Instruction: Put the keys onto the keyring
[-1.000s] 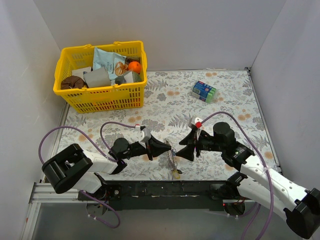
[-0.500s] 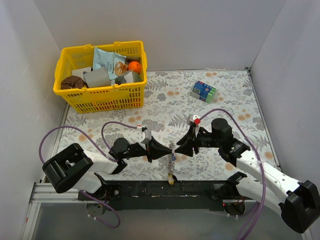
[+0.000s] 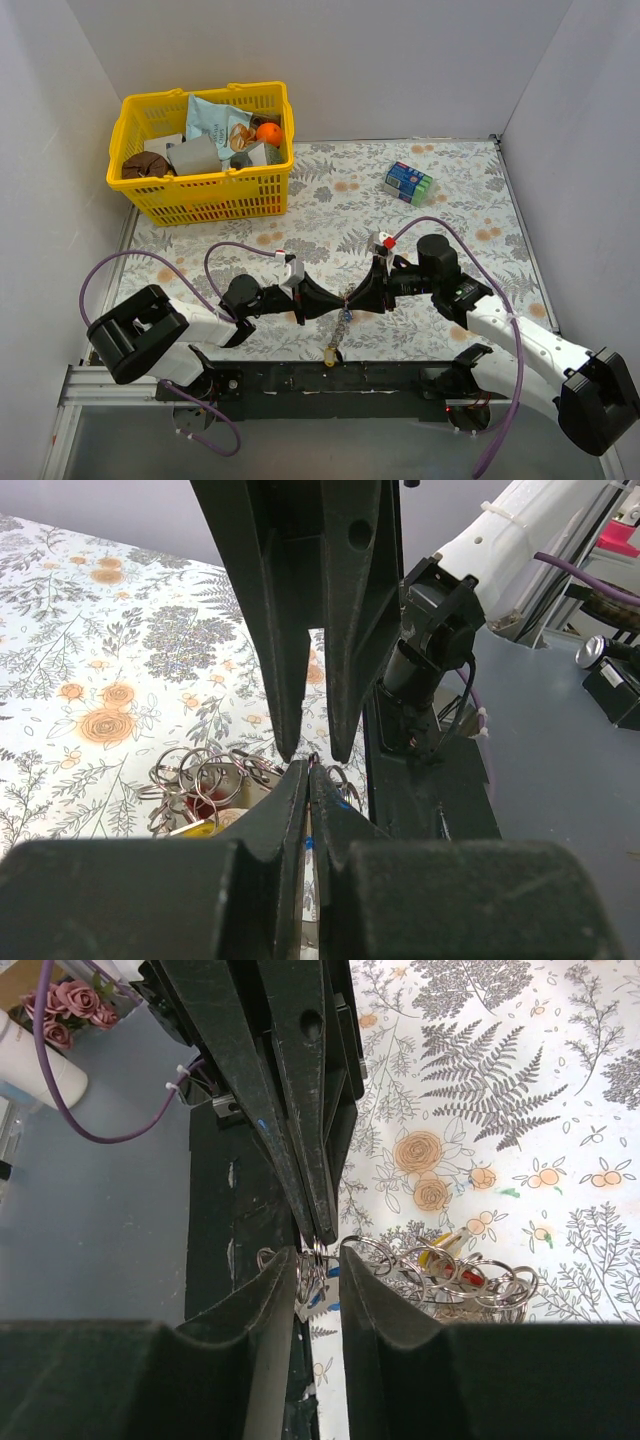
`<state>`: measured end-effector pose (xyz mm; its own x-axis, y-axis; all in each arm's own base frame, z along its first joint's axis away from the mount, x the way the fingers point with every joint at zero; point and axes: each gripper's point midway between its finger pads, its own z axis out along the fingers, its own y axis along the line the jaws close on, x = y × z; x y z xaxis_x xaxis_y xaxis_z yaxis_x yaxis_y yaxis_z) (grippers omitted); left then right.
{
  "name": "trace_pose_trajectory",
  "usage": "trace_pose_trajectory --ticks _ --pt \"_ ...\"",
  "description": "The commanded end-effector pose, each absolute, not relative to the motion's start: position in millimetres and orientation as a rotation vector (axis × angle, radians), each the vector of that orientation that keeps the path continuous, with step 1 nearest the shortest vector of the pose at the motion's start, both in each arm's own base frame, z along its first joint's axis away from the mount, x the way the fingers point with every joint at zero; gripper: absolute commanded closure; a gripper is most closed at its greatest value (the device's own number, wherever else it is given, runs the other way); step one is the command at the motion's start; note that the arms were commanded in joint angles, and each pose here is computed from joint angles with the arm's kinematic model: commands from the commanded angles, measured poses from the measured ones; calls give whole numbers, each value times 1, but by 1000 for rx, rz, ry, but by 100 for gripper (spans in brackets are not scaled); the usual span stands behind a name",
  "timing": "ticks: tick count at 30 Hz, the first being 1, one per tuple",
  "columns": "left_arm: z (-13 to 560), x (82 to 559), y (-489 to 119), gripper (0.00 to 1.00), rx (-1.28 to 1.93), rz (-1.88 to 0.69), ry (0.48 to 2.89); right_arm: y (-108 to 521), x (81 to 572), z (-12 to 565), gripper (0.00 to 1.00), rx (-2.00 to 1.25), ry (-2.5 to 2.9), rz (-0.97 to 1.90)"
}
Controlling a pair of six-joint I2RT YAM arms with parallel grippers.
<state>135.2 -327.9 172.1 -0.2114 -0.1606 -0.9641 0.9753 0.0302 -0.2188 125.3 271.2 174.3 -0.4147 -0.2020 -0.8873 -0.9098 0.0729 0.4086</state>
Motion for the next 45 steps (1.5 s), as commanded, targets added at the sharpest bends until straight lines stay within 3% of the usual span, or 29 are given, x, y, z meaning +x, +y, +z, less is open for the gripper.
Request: trace_pose_trajectory --ticks 1,17,22,26,31,43,45 --pt "259 126 -321 100 903 -1369 828 276 125 187 71 -1129 1631 1424" --pt "260 126 -321 100 909 -1371 825 274 119 172 99 -1154 1675 1455" --pt "259 125 -321 100 909 -1370 824 272 119 167 99 -1159 1701 1438" --pt "259 126 -321 100 911 -1368 825 269 121 164 77 -1149 1729 1402" --pt "260 125 -321 100 914 -1368 822 268 123 161 67 -1138 1736 1383" --pt "258 125 -323 100 922 -1380 827 275 126 171 77 -1088 1705 1438" --pt "257 125 -323 100 920 -1382 830 277 127 171 84 -1088 1704 1452"
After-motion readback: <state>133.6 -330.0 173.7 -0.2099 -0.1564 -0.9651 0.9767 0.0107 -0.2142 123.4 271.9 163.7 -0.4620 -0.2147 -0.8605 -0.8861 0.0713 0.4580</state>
